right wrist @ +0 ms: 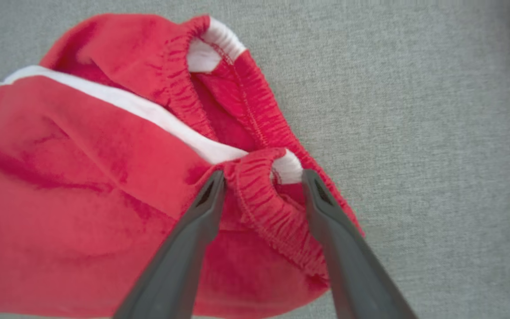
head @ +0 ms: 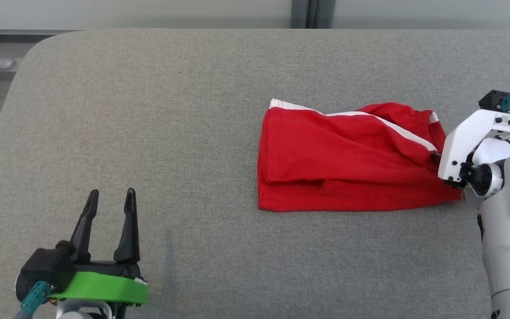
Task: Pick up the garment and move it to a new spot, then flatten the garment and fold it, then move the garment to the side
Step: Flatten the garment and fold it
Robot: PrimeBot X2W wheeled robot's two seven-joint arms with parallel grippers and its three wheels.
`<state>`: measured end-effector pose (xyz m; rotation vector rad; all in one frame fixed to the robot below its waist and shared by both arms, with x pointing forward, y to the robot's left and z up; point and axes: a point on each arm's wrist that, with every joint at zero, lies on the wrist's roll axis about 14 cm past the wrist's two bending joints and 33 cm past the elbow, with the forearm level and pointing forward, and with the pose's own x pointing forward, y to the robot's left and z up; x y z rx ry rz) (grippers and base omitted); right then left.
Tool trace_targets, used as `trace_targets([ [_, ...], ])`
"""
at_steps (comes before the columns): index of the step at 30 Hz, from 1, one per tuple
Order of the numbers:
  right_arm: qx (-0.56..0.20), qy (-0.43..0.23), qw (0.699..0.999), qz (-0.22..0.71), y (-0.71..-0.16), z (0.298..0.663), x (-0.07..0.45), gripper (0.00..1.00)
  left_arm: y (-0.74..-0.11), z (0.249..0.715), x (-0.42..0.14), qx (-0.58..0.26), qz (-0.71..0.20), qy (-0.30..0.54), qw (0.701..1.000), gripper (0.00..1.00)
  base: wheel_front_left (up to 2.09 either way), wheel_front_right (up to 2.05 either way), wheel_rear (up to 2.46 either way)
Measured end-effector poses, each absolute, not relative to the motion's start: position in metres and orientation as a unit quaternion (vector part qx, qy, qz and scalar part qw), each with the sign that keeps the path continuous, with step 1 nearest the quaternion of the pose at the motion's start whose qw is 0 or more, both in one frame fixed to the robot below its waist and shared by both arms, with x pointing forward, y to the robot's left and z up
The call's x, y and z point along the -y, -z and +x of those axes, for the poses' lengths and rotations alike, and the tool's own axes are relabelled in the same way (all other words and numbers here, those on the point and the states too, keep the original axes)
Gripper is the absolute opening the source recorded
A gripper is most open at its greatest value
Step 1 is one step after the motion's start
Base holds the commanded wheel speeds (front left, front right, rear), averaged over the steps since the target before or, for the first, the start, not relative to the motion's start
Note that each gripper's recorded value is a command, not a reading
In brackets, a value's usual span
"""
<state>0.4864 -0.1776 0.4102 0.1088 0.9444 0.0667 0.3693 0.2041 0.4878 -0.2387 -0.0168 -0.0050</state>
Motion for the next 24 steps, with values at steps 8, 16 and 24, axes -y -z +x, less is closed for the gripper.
trace_targets([
  [8,-0.407,-0.052,0.912,0.023,-0.426,0.506,0.170,0.00,-0.488,0.367,-0.209,0.008,-0.121,-0.007,0.993,1.00,0.00,0.00,0.00],
  [16,-0.140,-0.108,0.981,-0.080,-0.532,0.580,0.131,0.00,-0.485,0.367,-0.214,0.005,-0.122,-0.018,0.992,1.00,0.00,0.00,0.00],
  [24,0.145,-0.228,0.953,-0.134,-0.642,0.582,0.067,0.00,-0.488,0.364,-0.217,0.012,-0.125,-0.024,0.992,1.00,0.00,0.00,0.00],
])
